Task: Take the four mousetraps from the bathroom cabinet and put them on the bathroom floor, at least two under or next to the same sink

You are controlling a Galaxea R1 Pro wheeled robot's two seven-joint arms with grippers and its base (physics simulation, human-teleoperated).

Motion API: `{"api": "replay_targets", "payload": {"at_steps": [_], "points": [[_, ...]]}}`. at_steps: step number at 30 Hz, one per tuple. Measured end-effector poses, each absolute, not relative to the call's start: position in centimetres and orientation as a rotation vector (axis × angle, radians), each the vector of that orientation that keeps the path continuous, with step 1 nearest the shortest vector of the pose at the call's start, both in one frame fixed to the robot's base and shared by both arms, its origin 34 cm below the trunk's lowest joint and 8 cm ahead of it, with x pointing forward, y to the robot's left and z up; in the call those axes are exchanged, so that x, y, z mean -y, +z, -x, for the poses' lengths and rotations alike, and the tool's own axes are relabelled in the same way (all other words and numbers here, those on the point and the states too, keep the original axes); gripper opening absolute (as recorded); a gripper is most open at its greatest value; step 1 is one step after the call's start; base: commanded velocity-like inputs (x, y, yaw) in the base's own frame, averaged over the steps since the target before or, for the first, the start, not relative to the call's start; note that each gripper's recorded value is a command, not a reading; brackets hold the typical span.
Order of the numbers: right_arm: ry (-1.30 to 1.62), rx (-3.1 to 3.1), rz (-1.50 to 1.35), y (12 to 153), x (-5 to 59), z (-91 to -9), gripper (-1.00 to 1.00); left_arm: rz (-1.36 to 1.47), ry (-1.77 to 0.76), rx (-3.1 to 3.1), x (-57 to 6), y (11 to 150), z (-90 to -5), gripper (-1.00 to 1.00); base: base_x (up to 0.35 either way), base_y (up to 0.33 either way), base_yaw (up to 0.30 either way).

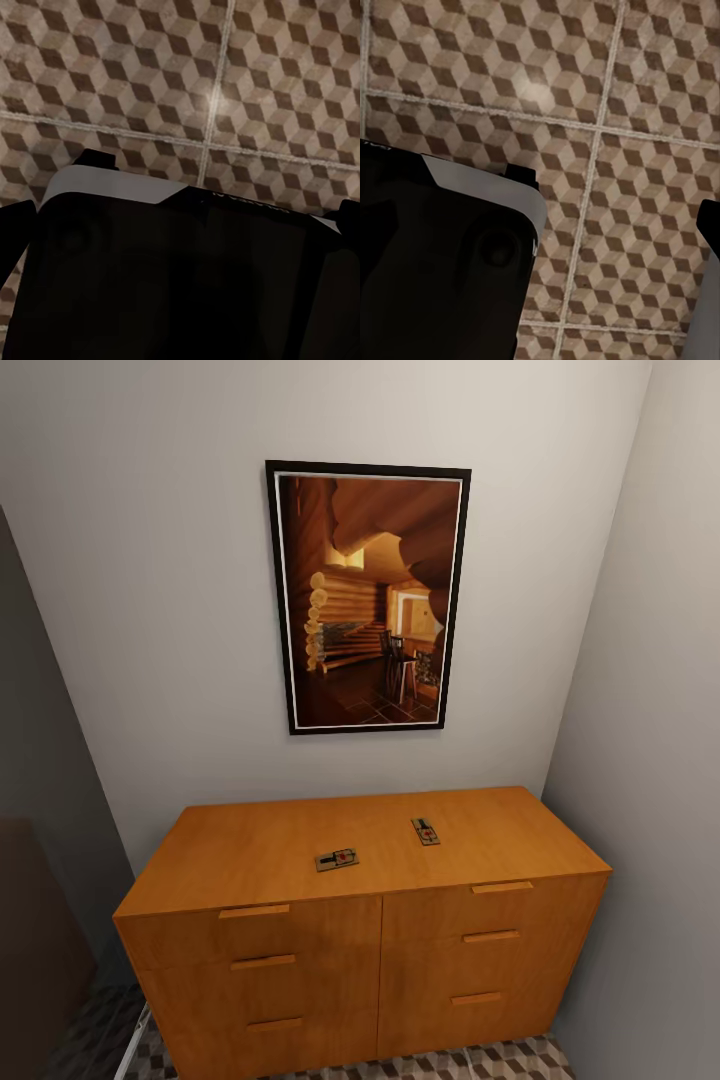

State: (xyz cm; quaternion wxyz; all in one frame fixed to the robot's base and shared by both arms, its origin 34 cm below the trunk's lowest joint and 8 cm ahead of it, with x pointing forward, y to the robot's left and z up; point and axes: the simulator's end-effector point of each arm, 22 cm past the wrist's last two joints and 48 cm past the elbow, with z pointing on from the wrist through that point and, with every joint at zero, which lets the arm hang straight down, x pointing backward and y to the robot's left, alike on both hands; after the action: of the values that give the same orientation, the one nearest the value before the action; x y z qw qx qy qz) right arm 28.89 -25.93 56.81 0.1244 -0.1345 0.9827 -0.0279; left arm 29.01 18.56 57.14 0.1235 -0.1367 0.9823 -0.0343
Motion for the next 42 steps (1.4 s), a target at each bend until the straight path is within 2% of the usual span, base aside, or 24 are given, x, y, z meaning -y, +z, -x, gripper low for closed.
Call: {"api": "replay_targets", "payload": {"at_steps": [14, 21, 25, 36, 42], "points": [[-0.087, -2.859, 0.41, 56.8, 26.0, -29.0, 1.0, 0.317, -0.119, -2.867, -17.1, 57.4, -29.6, 1.0, 0.0, 0.0, 0.0], [-0.087, -2.775, 0.399, 58.1, 25.4, -34.1, 1.0, -0.09, -0.301, -2.829, -8.6, 60.9, -36.0, 1.0, 0.0, 0.0, 0.0], [-0.102, -2.77, 0.374, 59.0, 25.4, -36.8, 1.0, -0.159, -0.329, -2.809, -7.5, 62.8, -38.8, 1.0, 0.0, 0.0, 0.0], [-0.097, -2.754, 0.337, 60.6, 25.0, -40.2, 1.0, -0.197, -0.294, -2.772, -9.6, 64.4, -41.9, 1.0, 0.0, 0.0, 0.0], [-0.101, -2.749, 0.329, 60.9, 25.2, -40.6, 1.0, -0.181, -0.185, -2.764, -15.6, 64.0, -43.0, 1.0, 0.0, 0.0, 0.0]]}}
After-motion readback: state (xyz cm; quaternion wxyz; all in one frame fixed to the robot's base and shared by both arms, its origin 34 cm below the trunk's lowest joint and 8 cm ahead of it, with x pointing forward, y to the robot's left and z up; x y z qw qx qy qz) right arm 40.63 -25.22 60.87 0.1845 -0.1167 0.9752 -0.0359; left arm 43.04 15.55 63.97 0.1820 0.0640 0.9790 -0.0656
